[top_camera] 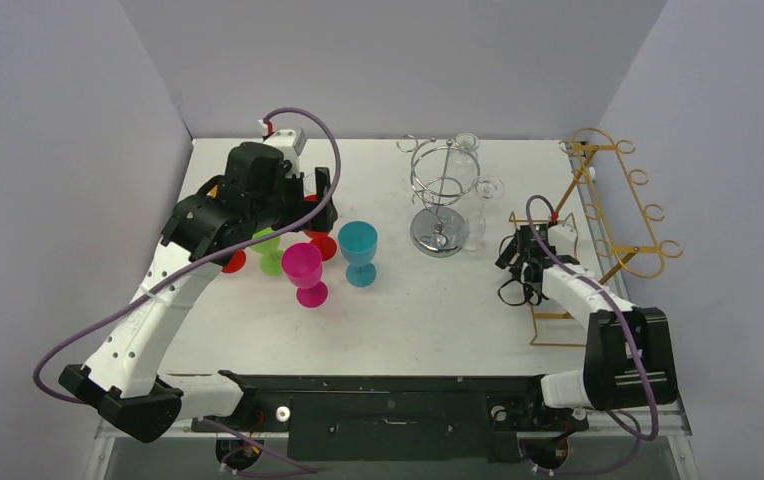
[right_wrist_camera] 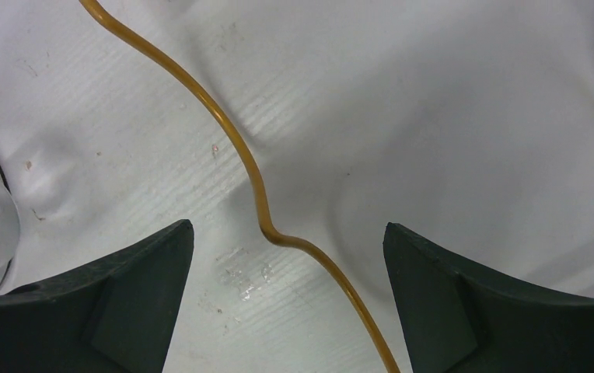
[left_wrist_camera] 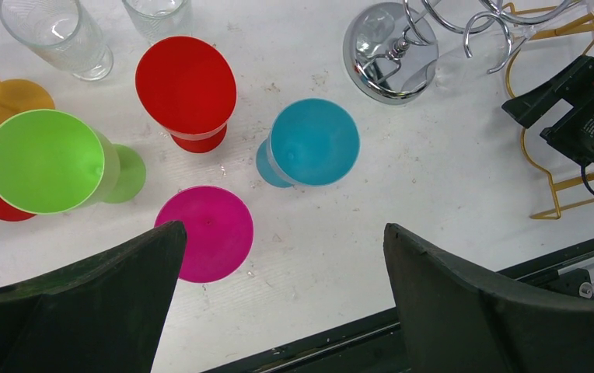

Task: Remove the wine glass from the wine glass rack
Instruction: Adjust the wine rack at the center of the board, then pick up the wine glass from the wine rack.

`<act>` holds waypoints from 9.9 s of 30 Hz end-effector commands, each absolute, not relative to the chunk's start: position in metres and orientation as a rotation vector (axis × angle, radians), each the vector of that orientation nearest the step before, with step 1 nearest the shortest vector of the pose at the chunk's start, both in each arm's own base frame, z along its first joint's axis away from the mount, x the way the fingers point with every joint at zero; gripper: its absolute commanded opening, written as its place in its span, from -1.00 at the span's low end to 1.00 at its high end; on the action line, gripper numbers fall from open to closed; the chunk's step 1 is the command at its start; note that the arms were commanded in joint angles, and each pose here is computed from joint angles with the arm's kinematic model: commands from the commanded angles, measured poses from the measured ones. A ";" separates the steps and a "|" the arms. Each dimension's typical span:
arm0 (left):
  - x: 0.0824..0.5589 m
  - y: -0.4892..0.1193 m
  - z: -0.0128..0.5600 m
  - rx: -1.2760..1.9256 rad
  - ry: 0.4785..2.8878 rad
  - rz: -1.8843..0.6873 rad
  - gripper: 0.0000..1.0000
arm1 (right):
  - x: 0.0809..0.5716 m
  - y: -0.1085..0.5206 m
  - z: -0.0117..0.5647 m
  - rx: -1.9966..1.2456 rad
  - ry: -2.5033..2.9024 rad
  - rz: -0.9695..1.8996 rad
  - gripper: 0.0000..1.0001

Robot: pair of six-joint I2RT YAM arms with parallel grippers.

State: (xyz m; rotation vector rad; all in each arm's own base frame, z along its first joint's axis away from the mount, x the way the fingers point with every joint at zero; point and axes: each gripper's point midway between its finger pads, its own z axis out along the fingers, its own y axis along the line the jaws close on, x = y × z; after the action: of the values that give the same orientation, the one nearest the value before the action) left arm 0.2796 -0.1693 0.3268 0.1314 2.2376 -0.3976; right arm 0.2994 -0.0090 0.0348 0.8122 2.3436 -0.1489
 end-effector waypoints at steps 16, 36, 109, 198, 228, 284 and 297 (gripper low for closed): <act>0.275 -0.163 0.344 0.126 2.169 -0.433 0.93 | 0.374 -0.036 0.065 0.876 2.215 -0.131 0.67; 0.277 -0.158 0.349 0.132 2.161 -0.416 0.93 | 0.430 -0.065 0.068 0.911 2.187 -0.146 0.65; 0.283 -0.168 0.329 0.126 2.183 -0.471 0.92 | 0.387 -0.019 0.153 0.863 2.069 0.107 0.65; 0.284 -0.195 0.302 0.196 2.220 -0.618 0.93 | 0.342 0.050 0.251 0.525 2.221 0.442 0.68; 0.281 -0.196 0.308 0.187 2.217 -0.635 0.93 | 0.335 0.095 0.279 0.372 2.267 0.701 0.68; 0.280 -0.192 0.316 0.164 2.201 -0.632 0.93 | 0.384 0.093 0.258 0.793 1.897 0.477 -0.13; 0.280 -0.192 0.315 0.169 2.202 -0.628 0.93 | 0.390 0.095 0.247 0.793 1.904 0.459 -0.34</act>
State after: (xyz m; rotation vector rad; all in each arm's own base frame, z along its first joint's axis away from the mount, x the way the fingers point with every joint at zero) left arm 0.2752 -0.1917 0.2875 0.1710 2.2939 -0.6061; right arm 0.3803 0.0956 0.2429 0.7921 1.9519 0.4680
